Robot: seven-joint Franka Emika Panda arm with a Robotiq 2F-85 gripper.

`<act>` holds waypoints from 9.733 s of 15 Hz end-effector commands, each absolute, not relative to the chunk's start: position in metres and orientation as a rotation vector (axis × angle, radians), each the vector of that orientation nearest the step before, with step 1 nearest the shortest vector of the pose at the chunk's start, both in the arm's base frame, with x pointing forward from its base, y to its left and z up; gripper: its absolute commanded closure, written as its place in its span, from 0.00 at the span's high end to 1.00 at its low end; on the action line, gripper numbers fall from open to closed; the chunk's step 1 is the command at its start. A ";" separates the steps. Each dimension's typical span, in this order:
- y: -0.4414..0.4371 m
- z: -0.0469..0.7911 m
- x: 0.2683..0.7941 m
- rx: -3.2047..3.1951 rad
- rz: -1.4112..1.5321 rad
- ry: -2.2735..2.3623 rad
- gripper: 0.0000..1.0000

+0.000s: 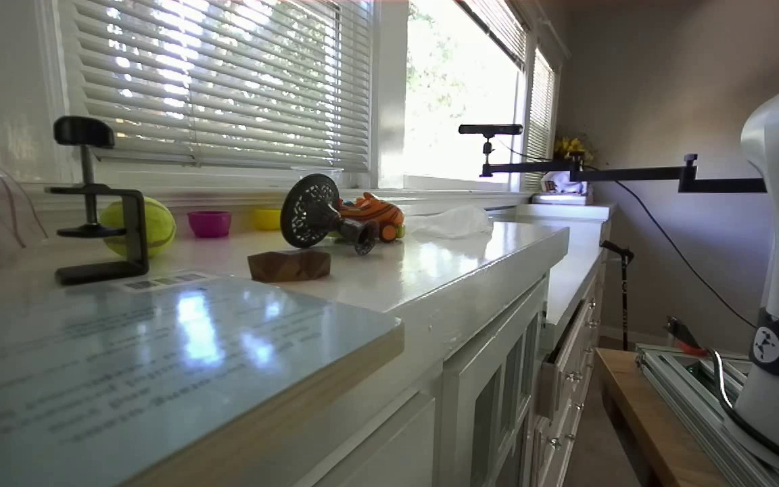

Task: Pull up the blinds

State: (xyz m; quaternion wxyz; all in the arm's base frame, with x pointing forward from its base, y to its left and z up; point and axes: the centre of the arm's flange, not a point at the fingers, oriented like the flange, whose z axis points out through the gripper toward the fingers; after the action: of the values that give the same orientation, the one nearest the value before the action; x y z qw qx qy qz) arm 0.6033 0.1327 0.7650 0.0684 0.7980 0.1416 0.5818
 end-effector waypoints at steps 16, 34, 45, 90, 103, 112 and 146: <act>0.116 0.816 0.593 2.099 1.914 0.024 1.00; 0.121 0.815 0.603 2.219 2.085 -0.303 1.00; 0.130 0.839 0.585 2.198 2.095 -0.276 1.00; 0.070 0.805 0.646 2.278 1.959 -0.300 0.75; 0.098 0.818 0.635 2.284 1.995 -0.250 0.00; 0.107 0.821 0.630 2.285 2.009 -0.252 0.70; 0.098 0.845 0.569 2.156 1.911 -0.367 1.00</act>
State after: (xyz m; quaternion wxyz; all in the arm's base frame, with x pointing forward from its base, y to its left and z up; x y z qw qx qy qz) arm 0.5797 0.1096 0.8546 0.1111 0.7384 -0.1080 0.6563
